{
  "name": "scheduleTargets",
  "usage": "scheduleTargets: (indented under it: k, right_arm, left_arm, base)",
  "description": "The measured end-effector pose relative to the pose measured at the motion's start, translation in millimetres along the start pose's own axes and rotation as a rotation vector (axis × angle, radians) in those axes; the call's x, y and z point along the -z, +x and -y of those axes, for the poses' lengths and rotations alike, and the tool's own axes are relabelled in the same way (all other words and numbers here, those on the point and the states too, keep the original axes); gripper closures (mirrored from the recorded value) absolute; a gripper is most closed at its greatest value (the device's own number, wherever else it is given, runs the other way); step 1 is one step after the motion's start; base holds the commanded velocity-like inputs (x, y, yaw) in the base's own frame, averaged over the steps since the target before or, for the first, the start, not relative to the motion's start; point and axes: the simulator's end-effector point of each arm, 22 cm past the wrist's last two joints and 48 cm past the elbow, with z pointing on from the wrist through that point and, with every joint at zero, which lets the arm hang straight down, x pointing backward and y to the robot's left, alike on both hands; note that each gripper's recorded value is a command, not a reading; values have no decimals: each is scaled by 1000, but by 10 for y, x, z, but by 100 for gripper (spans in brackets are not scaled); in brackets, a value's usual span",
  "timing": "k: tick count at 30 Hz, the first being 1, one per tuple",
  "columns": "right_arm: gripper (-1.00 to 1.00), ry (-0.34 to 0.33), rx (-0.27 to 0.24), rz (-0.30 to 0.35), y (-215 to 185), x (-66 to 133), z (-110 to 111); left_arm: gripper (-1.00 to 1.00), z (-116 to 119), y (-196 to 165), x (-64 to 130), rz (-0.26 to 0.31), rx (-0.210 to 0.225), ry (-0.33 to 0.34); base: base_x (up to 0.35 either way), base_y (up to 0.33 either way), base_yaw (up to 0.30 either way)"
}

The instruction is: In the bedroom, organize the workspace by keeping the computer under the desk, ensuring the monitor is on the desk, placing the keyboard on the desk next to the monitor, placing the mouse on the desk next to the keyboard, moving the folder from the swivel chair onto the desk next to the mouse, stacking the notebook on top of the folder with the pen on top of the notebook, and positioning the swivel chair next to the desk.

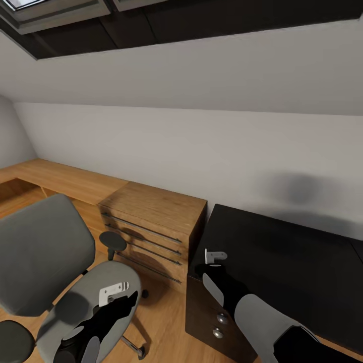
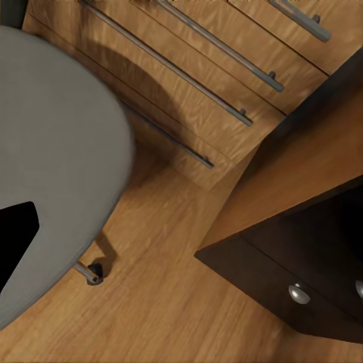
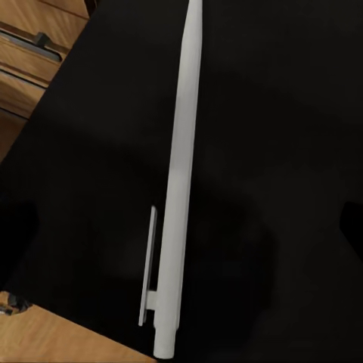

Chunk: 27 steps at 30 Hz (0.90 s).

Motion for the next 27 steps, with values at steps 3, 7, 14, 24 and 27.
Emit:
scheduleTargets:
  k: [3, 7, 14, 24, 27]
  right_arm:
    - [-100, 0, -1, -3, 7, 0, -1]
    - [-100, 0, -2, -6, 12, 1, -1]
    - [-100, -2, -3, -9, 18, 1, -4]
    - [-100, -8, -12, -8, -5, 0, 11]
    - [-100, -19, -43, 1, -81, 28, -46]
  left_arm:
    - [-100, 0, 0, 0, 0, 0, 0]
    - [-100, 0, 1, 1, 0, 0, 0]
    - [-100, -8, -2, 1, 1, 0, -2]
    - [-100, -17, -6, 1, 2, 8, -5]
    - [-100, -40, -11, 4, 4, 17, -10]
  base:
    - [0, 0, 0]
    - [0, 0, 0]
    - [0, 0, 0]
    - [0, 0, 0]
    - [0, 0, 0]
